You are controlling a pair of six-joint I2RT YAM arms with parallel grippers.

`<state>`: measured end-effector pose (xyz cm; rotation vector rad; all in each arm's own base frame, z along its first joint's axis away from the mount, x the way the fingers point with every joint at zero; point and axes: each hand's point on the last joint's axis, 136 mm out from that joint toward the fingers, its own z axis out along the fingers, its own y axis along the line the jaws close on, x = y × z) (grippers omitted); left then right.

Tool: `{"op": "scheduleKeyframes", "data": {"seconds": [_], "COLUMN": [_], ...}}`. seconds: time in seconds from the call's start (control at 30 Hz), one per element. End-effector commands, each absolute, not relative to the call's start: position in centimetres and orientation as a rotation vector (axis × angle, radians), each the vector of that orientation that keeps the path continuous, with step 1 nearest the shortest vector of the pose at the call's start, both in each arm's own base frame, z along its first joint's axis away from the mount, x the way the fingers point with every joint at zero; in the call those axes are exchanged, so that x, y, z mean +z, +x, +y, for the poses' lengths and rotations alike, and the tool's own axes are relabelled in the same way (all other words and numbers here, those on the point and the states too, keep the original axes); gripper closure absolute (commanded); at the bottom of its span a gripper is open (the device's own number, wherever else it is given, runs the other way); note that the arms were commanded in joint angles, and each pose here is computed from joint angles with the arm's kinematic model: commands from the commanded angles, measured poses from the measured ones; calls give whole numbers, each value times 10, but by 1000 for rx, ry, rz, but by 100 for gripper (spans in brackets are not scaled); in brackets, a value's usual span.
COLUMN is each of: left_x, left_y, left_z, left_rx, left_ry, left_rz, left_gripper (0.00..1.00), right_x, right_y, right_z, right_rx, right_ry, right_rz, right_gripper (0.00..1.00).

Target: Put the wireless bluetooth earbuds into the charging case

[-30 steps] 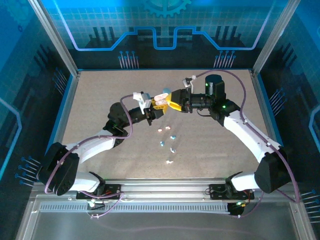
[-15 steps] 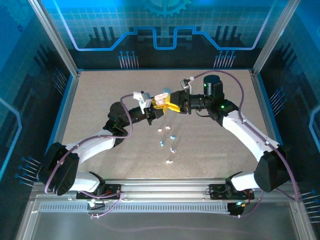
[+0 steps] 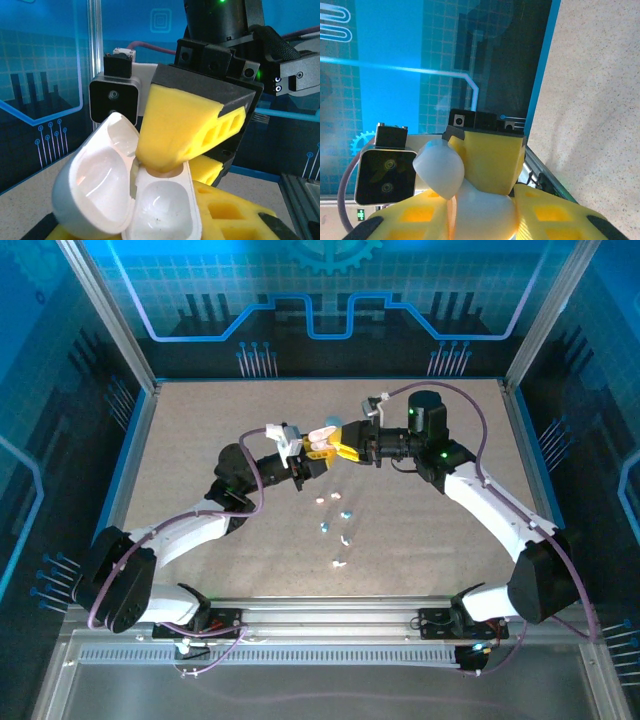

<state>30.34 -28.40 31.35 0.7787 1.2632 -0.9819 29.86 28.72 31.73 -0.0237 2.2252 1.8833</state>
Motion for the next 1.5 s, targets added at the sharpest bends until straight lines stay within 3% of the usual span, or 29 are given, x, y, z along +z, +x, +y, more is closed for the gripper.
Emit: {"op": "scheduleKeyframes", "data": {"seconds": [0.0, 0.3, 0.7, 0.8, 0.87, 0.93, 1.03, 1.2, 1.47], "left_x": [332, 331, 331, 331, 331, 330, 324, 314, 319], "left_y": [297, 300, 301, 301, 301, 303, 306, 314, 320], "left_z": [-284, -282, -283, -283, -281, -279, -277, -262, -239], "left_rx": [-968, -976, -988, -981, -974, -964, -938, -855, -764], "left_ry": [799, 759, 757, 757, 751, 744, 731, 670, 595], "left_rz": [1196, 1178, 1177, 1176, 1177, 1183, 1215, 1269, 1282], "left_gripper": [69, 64, 77, 81, 82, 82, 82, 82, 82], "right_x": [324, 330, 333, 334, 334, 329, 329, 291, 173], "right_y": [300, 306, 308, 307, 306, 305, 303, 299, 253], "right_z": [285, 279, 278, 278, 273, 263, 237, 180, 188], "right_rx": [1926, 2025, 2048, 2036, 1991, 1883, 1632, 1077, 1030], "right_ry": [-13, 67, 81, 69, 59, 71, 45, 63, 48], "right_rz": [2181, 2106, 2075, 2069, 2082, 2121, 2146, 2233, 2682], "right_gripper": [71, 74, 73, 69, 61, 51, 46, 48, 54]}}
